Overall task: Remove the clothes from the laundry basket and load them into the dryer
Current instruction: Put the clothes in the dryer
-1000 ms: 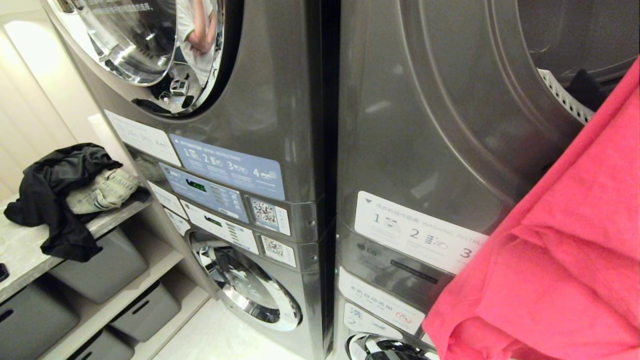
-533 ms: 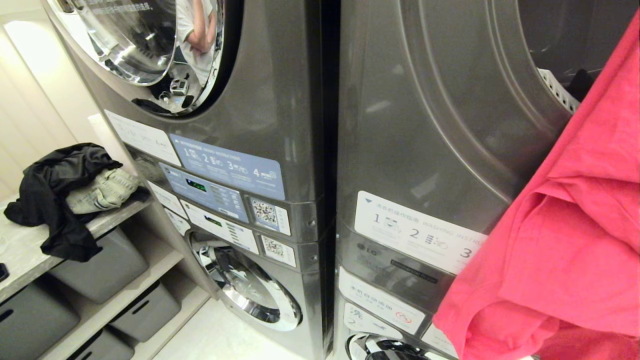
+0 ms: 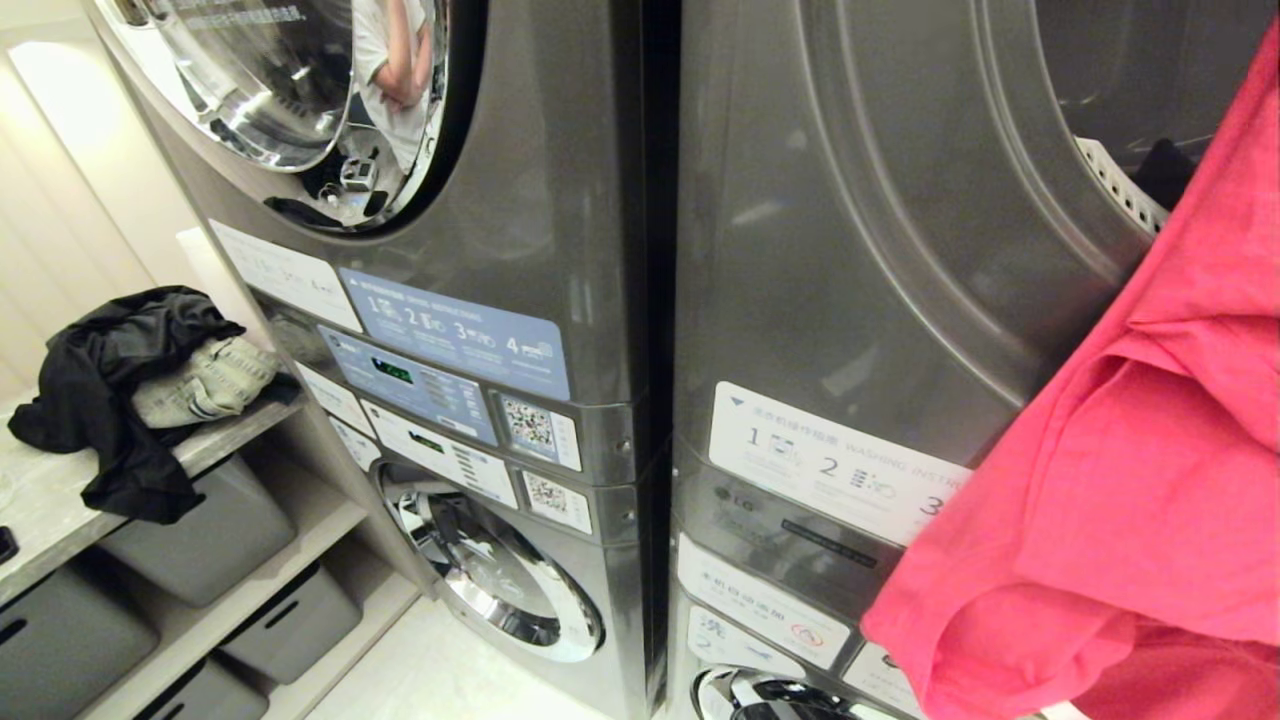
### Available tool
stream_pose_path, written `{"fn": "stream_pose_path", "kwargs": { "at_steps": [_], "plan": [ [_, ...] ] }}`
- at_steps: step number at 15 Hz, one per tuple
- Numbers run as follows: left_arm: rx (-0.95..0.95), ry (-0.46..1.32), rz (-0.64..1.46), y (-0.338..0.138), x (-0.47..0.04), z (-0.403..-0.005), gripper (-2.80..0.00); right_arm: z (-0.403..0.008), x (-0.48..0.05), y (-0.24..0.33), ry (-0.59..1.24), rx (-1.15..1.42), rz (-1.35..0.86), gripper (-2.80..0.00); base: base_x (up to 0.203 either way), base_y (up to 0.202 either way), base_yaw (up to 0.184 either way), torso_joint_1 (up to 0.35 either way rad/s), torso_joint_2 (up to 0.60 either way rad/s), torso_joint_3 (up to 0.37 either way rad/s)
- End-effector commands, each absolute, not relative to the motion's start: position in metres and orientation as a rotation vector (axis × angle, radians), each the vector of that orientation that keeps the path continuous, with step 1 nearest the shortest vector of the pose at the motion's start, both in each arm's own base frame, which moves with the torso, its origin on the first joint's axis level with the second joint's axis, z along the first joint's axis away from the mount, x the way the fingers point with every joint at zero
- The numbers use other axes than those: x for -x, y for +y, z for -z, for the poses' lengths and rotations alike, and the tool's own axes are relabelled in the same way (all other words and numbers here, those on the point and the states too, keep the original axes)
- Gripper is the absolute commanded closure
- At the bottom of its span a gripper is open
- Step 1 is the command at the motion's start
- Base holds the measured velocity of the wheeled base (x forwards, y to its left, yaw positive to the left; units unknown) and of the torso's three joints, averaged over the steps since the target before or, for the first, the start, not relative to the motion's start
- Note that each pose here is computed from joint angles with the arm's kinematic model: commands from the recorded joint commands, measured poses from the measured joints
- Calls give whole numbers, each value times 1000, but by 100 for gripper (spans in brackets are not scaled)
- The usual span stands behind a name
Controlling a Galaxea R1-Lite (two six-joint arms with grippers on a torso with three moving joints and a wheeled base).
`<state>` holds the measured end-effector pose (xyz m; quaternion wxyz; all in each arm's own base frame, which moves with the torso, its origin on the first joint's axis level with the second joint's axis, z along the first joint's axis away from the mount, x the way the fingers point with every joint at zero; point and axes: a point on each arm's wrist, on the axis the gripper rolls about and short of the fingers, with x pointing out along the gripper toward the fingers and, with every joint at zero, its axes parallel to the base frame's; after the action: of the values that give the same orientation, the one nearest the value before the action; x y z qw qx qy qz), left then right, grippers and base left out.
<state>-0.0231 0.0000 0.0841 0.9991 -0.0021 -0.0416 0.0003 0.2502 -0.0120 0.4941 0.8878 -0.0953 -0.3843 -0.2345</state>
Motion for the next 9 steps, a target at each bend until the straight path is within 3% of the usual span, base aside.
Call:
{"fn": "stream_pose_path", "kwargs": {
  "at_steps": [1,9],
  "plan": [
    [5,-52,-1,0,21,-75,0,-476,-283,-13,-740,208,483,0,0,0,0,0,0,0],
    [6,-54,-1,0,21,-75,0,-440,-339,-15,-694,180,454,0,0,0,0,0,0,0]
  ]
}}
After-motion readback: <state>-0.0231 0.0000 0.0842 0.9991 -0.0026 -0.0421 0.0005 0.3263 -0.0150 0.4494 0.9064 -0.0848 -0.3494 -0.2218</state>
